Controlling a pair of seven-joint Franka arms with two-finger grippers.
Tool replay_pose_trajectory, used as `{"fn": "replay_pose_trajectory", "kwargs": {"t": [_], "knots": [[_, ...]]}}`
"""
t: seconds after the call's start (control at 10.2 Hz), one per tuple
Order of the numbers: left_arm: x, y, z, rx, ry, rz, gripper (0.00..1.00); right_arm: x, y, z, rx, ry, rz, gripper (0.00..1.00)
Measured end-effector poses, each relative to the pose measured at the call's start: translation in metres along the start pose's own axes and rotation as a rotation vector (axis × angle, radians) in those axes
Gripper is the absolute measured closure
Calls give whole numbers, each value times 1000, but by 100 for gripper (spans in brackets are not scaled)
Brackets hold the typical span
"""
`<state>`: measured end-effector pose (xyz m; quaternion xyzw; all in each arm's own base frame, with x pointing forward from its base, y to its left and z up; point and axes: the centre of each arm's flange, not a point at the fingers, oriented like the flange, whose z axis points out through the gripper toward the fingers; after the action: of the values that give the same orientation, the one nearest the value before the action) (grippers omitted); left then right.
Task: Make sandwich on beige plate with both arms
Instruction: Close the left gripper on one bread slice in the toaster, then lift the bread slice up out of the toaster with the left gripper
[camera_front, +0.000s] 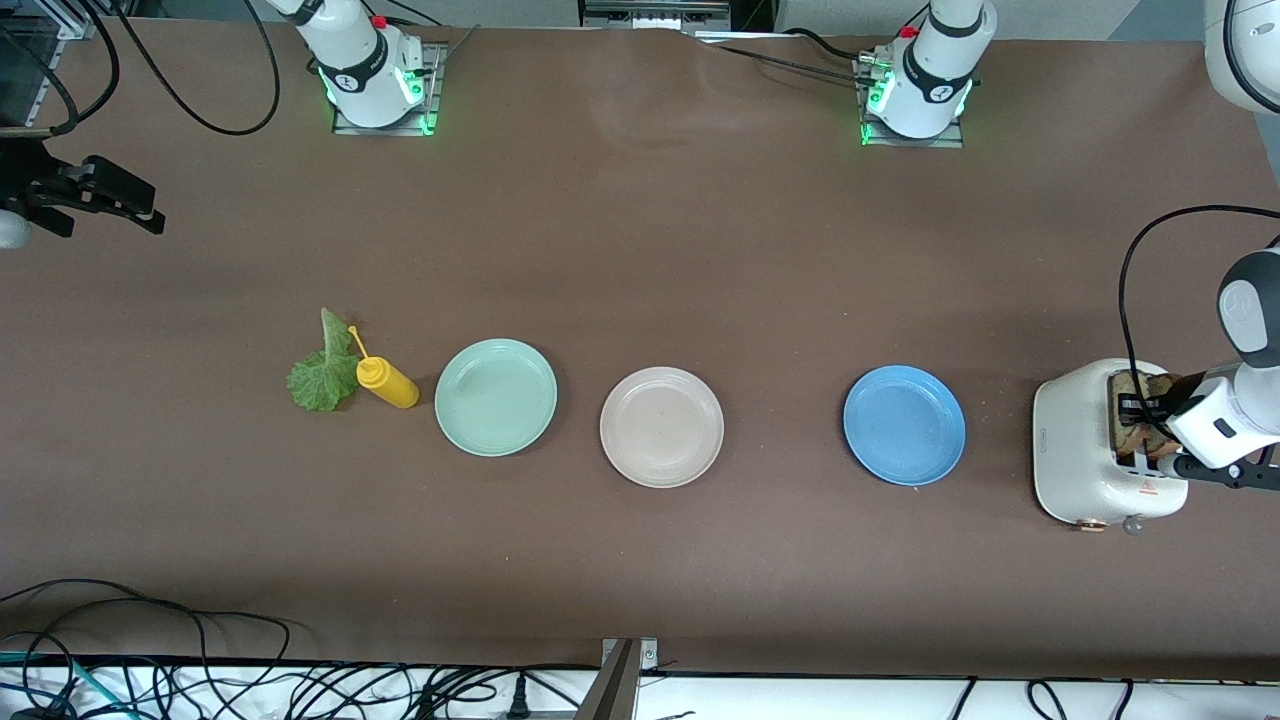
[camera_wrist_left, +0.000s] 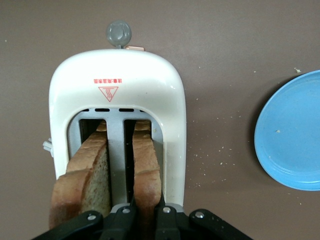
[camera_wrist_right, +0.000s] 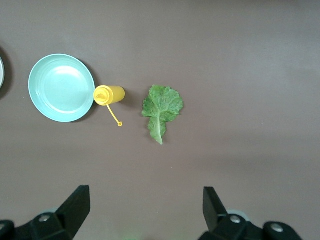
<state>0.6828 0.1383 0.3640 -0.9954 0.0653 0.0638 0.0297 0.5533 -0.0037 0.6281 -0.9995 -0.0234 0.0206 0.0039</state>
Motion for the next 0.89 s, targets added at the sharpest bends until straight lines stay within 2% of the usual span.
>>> {"fn": "replay_pose_trajectory", "kwargs": {"t": [0.89], "knots": [[1, 8, -77, -6, -3, 9, 90, 0, 0, 0, 0, -1, 0, 0]]}}
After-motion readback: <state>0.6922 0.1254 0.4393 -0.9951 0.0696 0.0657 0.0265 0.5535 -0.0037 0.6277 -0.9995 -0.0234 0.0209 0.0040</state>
